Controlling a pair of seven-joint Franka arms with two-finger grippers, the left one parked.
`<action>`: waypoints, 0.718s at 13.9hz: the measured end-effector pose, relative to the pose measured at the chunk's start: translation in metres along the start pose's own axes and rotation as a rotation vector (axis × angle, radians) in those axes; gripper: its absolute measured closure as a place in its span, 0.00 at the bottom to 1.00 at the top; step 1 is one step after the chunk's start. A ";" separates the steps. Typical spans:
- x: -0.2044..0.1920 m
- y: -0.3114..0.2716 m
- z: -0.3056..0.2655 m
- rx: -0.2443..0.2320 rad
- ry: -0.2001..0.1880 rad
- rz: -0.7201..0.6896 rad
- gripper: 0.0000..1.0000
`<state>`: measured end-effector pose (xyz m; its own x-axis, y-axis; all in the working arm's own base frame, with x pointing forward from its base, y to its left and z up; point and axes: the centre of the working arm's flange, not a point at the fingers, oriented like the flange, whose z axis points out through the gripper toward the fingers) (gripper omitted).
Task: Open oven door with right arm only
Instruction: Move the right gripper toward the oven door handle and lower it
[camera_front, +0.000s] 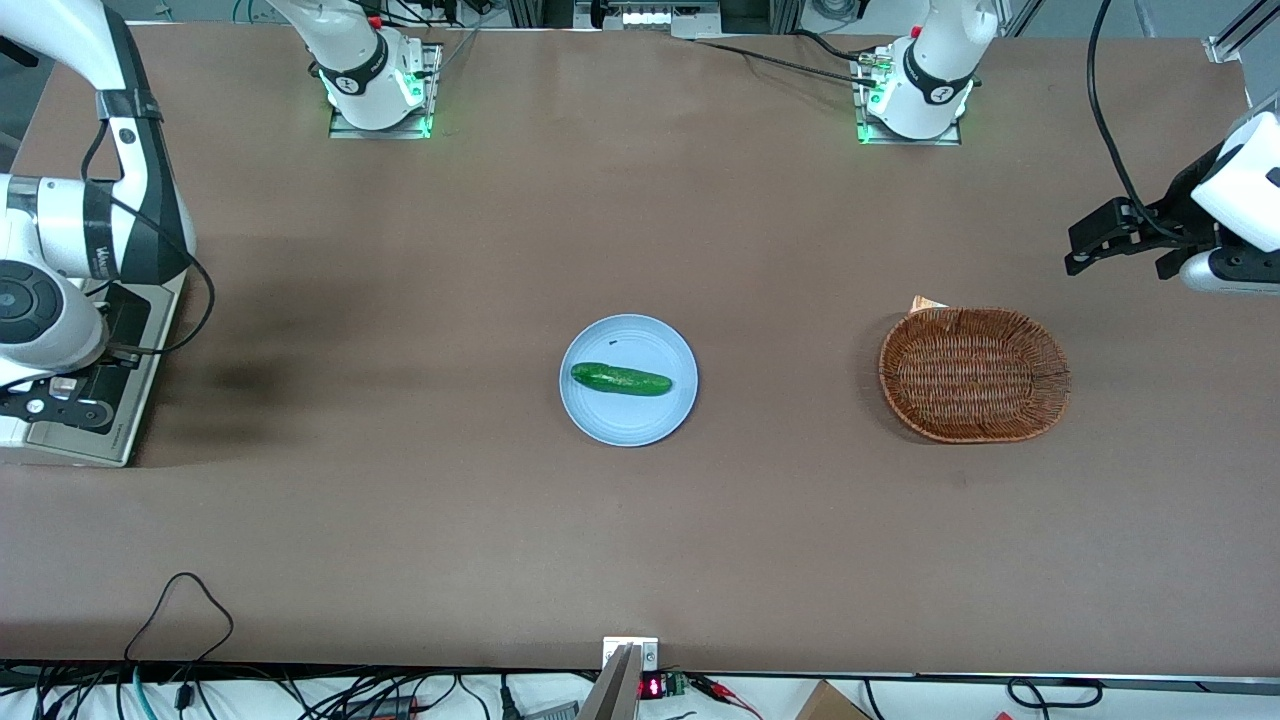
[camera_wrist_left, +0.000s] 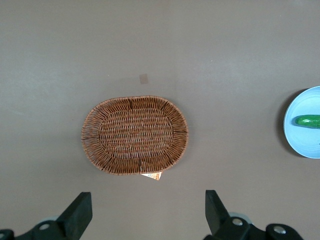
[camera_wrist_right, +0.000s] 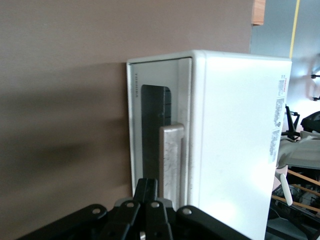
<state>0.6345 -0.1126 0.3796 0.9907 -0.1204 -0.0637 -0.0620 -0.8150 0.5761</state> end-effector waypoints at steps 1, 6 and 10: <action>0.000 0.004 0.008 -0.009 -0.003 0.002 0.99; -0.003 0.014 0.035 -0.009 0.002 0.011 0.99; -0.005 0.023 0.053 -0.007 0.007 0.024 0.99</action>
<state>0.6212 -0.1609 0.3503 0.9897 -0.1358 -0.0444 -0.0847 -0.8080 0.5830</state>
